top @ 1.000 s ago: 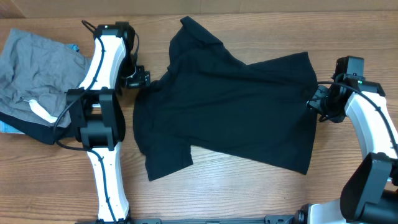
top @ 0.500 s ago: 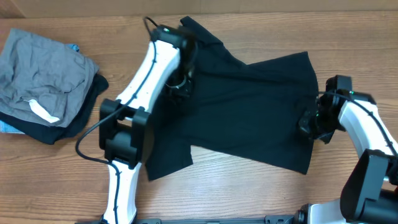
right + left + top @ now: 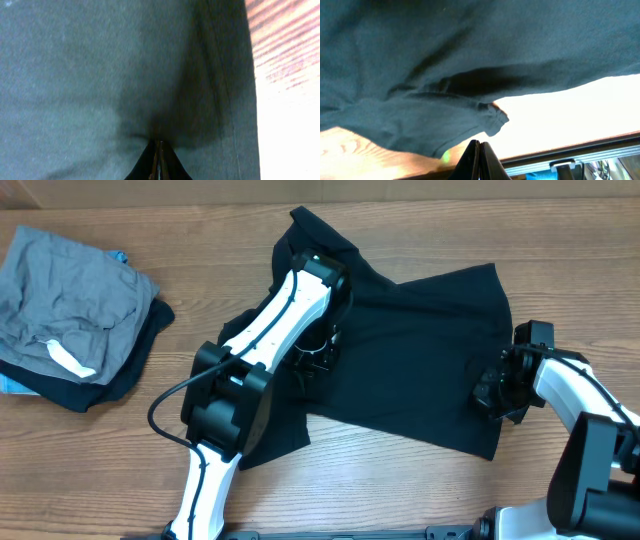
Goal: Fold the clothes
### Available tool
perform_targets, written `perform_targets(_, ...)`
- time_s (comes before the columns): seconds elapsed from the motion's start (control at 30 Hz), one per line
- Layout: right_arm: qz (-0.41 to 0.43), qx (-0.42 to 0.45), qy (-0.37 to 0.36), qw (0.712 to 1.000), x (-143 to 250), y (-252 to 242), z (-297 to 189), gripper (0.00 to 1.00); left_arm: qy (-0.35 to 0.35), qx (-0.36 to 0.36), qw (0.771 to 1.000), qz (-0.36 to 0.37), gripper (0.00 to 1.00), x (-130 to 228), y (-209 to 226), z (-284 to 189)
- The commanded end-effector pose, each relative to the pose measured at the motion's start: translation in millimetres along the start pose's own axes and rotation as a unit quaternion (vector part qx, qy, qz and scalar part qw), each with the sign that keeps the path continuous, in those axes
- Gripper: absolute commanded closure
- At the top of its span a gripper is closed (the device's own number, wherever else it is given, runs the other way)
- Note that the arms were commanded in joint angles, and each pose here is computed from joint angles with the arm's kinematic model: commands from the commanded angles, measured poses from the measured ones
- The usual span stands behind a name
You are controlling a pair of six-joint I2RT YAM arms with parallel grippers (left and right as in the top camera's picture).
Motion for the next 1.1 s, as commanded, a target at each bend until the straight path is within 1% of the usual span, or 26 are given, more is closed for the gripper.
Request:
perform_targets(0.0,0.006,0.048,-0.001,0.999,-3.5,-11.9,15.2,0.96,0.013,-0.001,1.0,0.017,0.96,6.3,-6.7,7.3)
perform_targets(0.07,0.026,0.064,-0.002,0.998,-7.9,-19.2,22.6,0.96,0.028,-0.001,0.999,0.017,0.96,9.2,-8.5,19.0)
perform_targets(0.2,0.049,0.061,-0.013,0.997,-20.6,-29.2,27.3,0.96,0.057,-0.003,0.998,0.017,0.96,16.7,-9.5,39.8)
perform_targets(0.4,0.08,0.057,-0.038,0.994,-36.7,-43.4,24.4,0.96,0.09,-0.003,0.996,0.015,0.96,27.6,-8.9,52.4)
perform_targets(0.57,0.08,0.073,-0.064,0.992,-45.1,-47.2,23.1,0.96,0.1,-0.004,0.995,0.017,0.96,30.9,-9.8,62.7)
perform_targets(0.83,0.073,0.082,-0.103,0.989,-62.1,-45.6,15.5,0.96,0.143,-0.008,0.99,0.014,0.96,49.3,-9.0,101.7)
perform_targets(0.97,0.071,0.08,-0.107,0.988,-66.7,-42.9,10.9,0.96,0.133,-0.012,0.991,0.022,0.96,49.2,-13.8,100.4)
perform_targets(1.07,0.069,0.077,-0.113,0.988,-72.3,-39.5,5.3,0.96,0.105,-0.013,0.994,0.023,0.96,49.8,-15.6,87.1)
Point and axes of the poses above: each gripper's point midway between its finger pads, its own z axis out along the fingers, its own y axis along the line the jaws close on, x = y × z, the point moved 5 cm from there along -z, back along the fingers, and after that the axes turned 9 degrees about z, right-handed, at the moved point
